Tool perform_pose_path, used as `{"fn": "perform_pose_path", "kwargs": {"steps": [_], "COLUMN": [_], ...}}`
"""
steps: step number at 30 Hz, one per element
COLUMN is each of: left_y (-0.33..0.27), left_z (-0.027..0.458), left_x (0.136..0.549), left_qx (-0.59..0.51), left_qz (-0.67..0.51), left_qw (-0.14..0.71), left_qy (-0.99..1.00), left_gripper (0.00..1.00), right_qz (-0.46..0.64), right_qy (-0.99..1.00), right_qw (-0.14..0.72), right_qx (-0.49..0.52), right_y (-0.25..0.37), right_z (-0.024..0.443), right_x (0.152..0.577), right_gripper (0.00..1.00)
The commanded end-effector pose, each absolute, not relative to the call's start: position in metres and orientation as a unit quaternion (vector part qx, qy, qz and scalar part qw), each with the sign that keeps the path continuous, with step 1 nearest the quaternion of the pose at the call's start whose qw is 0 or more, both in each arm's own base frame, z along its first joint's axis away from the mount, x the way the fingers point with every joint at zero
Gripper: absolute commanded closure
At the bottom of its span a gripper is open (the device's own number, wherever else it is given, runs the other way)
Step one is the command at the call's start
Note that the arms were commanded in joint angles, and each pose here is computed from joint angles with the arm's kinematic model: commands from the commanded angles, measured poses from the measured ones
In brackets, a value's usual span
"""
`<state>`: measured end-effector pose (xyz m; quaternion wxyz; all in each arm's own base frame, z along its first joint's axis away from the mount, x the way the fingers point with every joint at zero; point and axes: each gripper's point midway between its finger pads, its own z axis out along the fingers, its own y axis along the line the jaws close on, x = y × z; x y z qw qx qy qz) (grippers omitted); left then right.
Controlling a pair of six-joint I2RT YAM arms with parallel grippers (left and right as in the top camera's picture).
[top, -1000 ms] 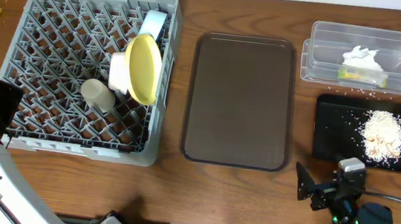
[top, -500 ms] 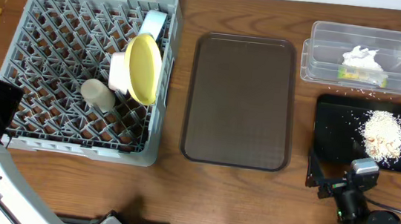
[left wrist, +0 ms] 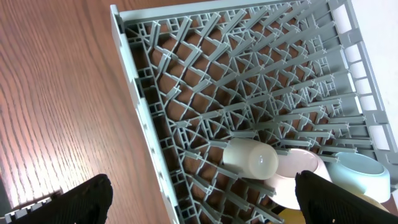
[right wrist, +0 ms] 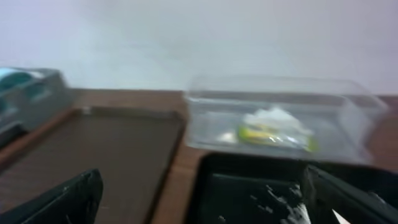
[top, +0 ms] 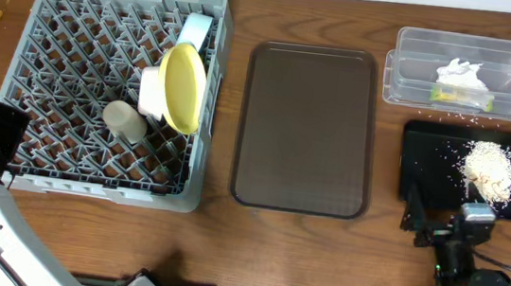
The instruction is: Sort waste into correct bins and load items into the dishwasher
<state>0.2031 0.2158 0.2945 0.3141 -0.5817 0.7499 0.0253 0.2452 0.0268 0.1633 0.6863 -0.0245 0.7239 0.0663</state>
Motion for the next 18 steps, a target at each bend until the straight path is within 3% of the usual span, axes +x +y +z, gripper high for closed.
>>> {"fn": "perform_pose_path", "kwargs": {"steps": [1, 13, 18], "left_y": [0.217, 0.217, 0.217], "left_z": [0.296, 0.296, 0.296], "left_x": [0.202, 0.202, 0.202], "left_qx": [-0.584, -0.584, -0.584], "left_qz": [0.028, 0.028, 0.028], "left_qw": [0.315, 0.315, 0.315], "left_qy": [0.748, 0.748, 0.748], "left_gripper": [0.05, 0.05, 0.05], "right_qz": [0.023, 0.002, -0.026], "right_qy": [0.733, 0.732, 0.732], "right_qw": [0.680, 0.680, 0.681], "right_qx": [0.010, 0.031, -0.007], "right_y": [0.004, -0.010, -0.008], "right_z": [0.156, 0.157, 0.157], "right_x": [0.246, 0.246, 0.246], "right_gripper": [0.01, 0.01, 0.01]}}
